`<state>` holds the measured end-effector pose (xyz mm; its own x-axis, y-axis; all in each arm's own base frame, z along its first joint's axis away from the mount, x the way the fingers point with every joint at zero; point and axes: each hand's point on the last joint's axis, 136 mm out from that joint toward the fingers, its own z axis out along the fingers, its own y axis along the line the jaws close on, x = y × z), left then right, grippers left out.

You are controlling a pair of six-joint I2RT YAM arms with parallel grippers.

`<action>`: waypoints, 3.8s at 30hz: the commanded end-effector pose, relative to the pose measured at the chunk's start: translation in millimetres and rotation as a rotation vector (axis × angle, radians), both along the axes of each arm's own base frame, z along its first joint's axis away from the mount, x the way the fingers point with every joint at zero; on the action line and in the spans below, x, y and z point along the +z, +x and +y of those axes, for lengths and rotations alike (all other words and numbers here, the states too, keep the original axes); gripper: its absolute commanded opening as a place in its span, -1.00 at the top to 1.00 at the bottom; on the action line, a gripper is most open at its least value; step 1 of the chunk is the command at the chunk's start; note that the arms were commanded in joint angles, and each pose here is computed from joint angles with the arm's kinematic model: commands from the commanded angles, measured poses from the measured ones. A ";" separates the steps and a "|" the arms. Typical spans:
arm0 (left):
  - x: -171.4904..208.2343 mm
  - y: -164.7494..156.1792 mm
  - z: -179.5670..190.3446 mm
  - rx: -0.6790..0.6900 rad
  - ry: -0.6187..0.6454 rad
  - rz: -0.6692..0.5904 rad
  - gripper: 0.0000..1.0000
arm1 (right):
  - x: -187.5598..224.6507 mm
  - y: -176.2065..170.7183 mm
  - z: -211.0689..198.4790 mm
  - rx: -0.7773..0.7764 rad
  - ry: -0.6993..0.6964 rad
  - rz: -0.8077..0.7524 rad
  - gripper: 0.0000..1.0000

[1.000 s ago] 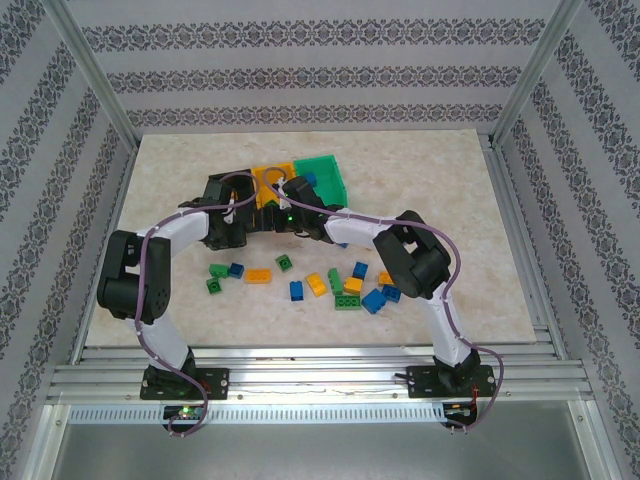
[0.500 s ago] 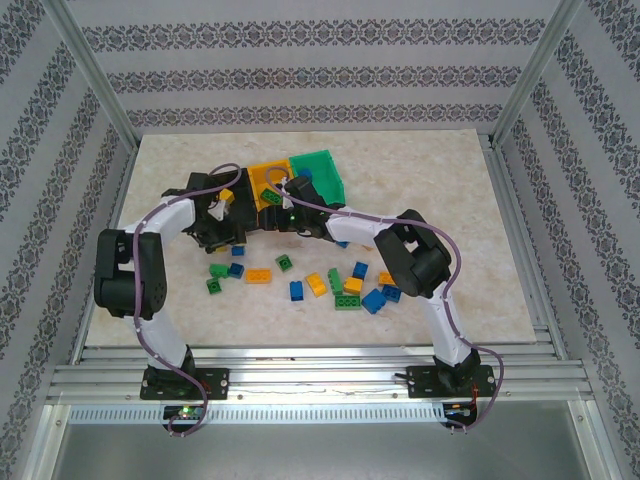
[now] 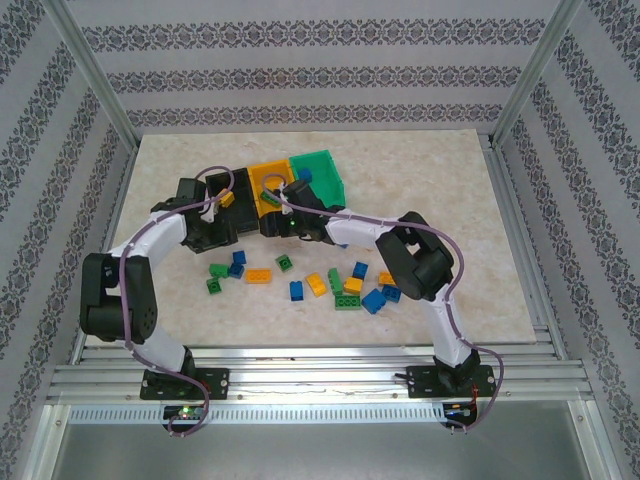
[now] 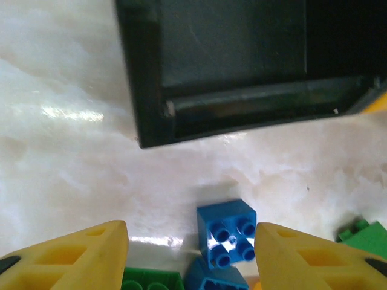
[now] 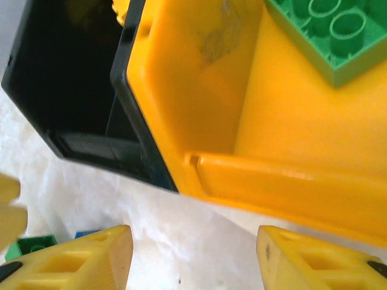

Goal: Sort the legos into containers by color
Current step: Touch the container at the center of the table, then move the lego to the top-center of the table, then pick up the lego from the middle-left of the table, then place the lego in the container.

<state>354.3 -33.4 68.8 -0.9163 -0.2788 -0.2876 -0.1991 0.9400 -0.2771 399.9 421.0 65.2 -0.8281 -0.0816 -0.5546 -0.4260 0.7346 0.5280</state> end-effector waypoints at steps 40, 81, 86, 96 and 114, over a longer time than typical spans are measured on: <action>24.5 19.2 80.9 0.369 -0.080 -0.551 -0.26 | -45.7 -63.1 89.0 0.138 -0.382 -0.089 -0.27; 27.5 22.1 28.5 0.267 -0.257 -0.635 -0.23 | -14.7 -41.1 22.4 -0.026 -0.165 -0.021 0.90; 28.9 21.4 26.5 0.260 -0.251 -0.641 -0.22 | 27.1 -11.6 7.0 -0.058 -0.087 -0.067 0.91; 30.4 23.2 20.8 0.239 -0.248 -0.648 -0.22 | 83.9 59.8 -67.9 -0.220 -0.001 -0.136 0.91; 29.8 26.0 4.9 0.187 -0.244 -0.643 -0.22 | 68.0 85.8 -141.6 -0.291 -0.123 -0.108 -0.02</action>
